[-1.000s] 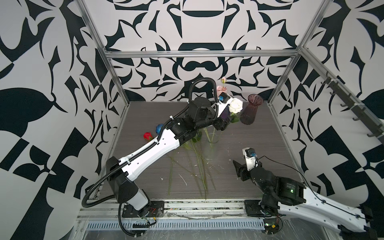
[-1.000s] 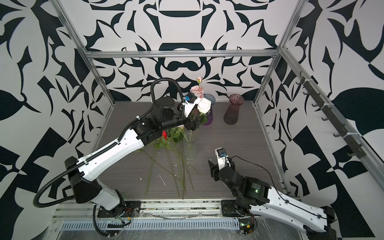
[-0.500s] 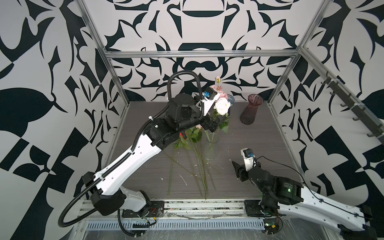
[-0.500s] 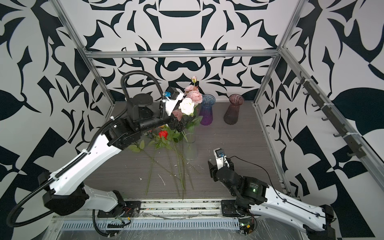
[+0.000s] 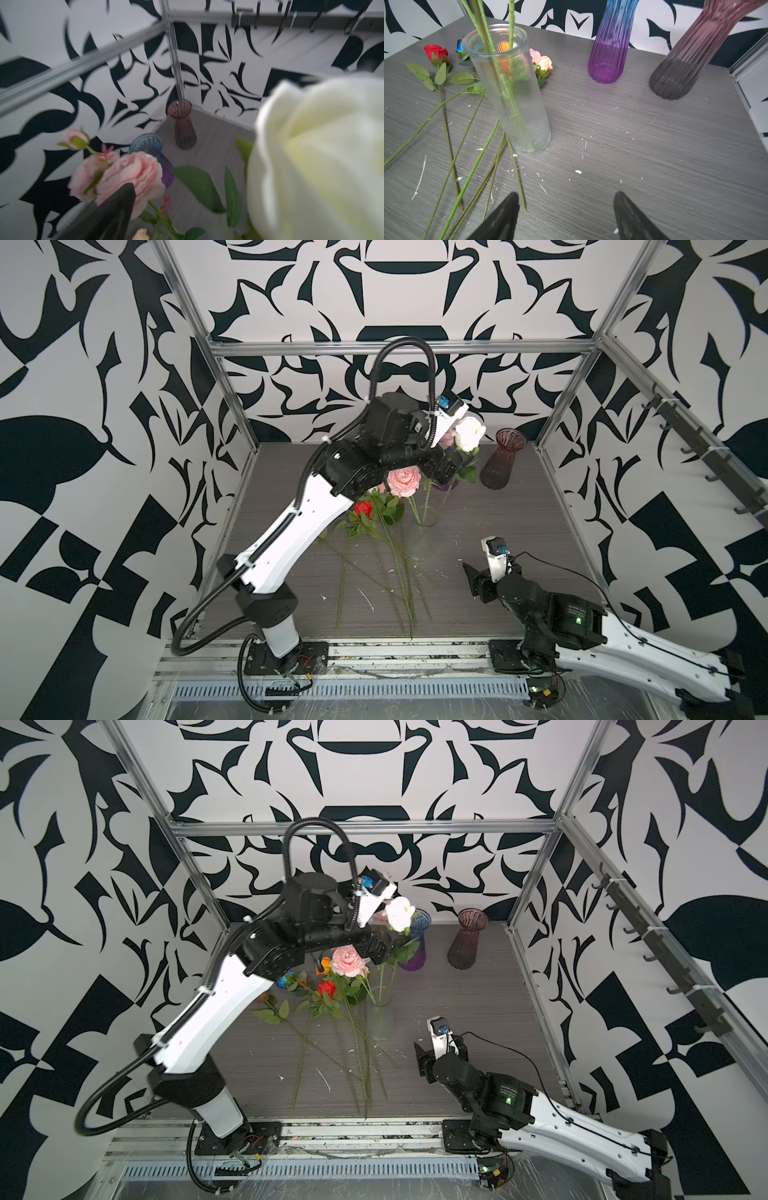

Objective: Arrange the flowers into the vase

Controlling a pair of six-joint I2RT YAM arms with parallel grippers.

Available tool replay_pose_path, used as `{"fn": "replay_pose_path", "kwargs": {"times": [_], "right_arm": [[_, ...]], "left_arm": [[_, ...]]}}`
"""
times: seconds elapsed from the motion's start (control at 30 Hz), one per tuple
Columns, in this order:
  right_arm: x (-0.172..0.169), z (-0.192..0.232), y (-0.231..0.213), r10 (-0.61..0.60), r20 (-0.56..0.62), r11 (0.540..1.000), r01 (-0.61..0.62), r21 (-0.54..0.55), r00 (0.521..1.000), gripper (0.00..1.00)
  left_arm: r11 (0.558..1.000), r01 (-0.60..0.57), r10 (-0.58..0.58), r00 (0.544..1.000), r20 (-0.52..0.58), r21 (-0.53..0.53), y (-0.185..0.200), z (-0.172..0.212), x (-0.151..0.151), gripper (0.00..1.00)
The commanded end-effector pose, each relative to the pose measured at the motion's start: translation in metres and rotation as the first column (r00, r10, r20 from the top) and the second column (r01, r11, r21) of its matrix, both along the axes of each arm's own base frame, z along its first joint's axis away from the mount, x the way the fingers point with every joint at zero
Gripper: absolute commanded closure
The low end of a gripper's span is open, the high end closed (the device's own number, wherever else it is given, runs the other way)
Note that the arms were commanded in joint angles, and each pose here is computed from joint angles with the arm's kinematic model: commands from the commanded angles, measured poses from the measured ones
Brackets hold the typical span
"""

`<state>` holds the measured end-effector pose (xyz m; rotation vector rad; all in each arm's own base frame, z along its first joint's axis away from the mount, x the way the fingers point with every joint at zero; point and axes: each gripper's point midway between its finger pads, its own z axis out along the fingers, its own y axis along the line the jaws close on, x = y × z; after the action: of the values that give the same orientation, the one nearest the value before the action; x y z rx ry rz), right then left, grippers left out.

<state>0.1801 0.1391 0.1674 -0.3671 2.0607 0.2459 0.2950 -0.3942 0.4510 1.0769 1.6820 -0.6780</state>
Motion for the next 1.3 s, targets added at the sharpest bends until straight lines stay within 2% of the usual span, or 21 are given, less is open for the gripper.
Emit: {"fn": "replay_pose_path", "kwargs": {"times": [0.0, 0.1, 0.2, 0.37, 0.47, 0.67, 0.77, 0.87, 0.93, 1.13, 1.27], "right_arm": [[-0.001, 0.010, 0.003, 0.015, -0.002, 0.999, -0.015, 0.032, 1.000, 0.18], [-0.004, 0.020, 0.010, 0.048, -0.013, 0.998, -0.047, 0.043, 0.999, 0.16], [-0.001, 0.054, 0.020, 0.079, 0.021, 0.995, -0.080, 0.052, 0.997, 0.14], [0.014, 0.149, 0.031, 0.088, 0.131, 0.995, -0.092, 0.026, 0.987, 0.12], [0.031, 0.204, 0.031, 0.064, 0.150, 0.998, -0.066, 0.009, 0.987, 0.13], [0.064, 0.264, 0.040, 0.123, 0.075, 0.971, -0.136, 0.197, 0.990, 0.19], [0.073, 0.275, 0.052, 0.174, 0.064, 0.956, -0.185, 0.229, 0.983, 0.21], [0.073, 0.282, 0.075, 0.277, 0.058, 0.924, -0.283, 0.257, 0.959, 0.24], [0.074, 0.283, 0.080, 0.290, 0.049, 0.915, -0.292, 0.276, 0.956, 0.25], [0.073, 0.278, 0.070, 0.232, 0.034, 0.926, -0.231, 0.298, 0.972, 0.24], [0.071, 0.269, 0.048, 0.150, 0.021, 0.955, -0.150, 0.256, 0.988, 0.23]], "left_arm": [[0.990, 0.117, -0.096, 0.965, -0.242, 0.074, 0.026, -0.034, -0.020, 0.00], [0.988, 0.141, -0.123, 0.961, -0.249, 0.058, 0.028, -0.029, -0.025, 0.00], [0.982, 0.181, -0.157, 0.948, -0.278, 0.062, 0.028, -0.032, -0.033, 0.01], [0.981, 0.189, -0.167, 0.941, -0.296, 0.049, 0.026, -0.035, -0.035, 0.02], [0.982, 0.186, -0.169, 0.942, -0.289, 0.033, 0.029, -0.029, -0.038, 0.03], [0.989, 0.143, -0.129, 0.960, -0.249, 0.038, 0.048, -0.015, -0.048, 0.02], [0.991, 0.128, -0.112, 0.962, -0.248, 0.048, 0.057, -0.014, -0.053, 0.01], [0.988, 0.138, -0.114, 0.953, -0.282, 0.066, 0.058, -0.020, -0.056, 0.02], [0.988, 0.125, -0.093, 0.950, -0.298, 0.092, 0.060, -0.026, -0.055, 0.04], [0.994, 0.059, -0.033, 0.962, -0.269, 0.087, 0.077, -0.025, -0.058, 0.07], [0.999, 0.044, -0.042, 0.972, -0.232, 0.000, 0.084, -0.019, -0.068, 0.08]]}}
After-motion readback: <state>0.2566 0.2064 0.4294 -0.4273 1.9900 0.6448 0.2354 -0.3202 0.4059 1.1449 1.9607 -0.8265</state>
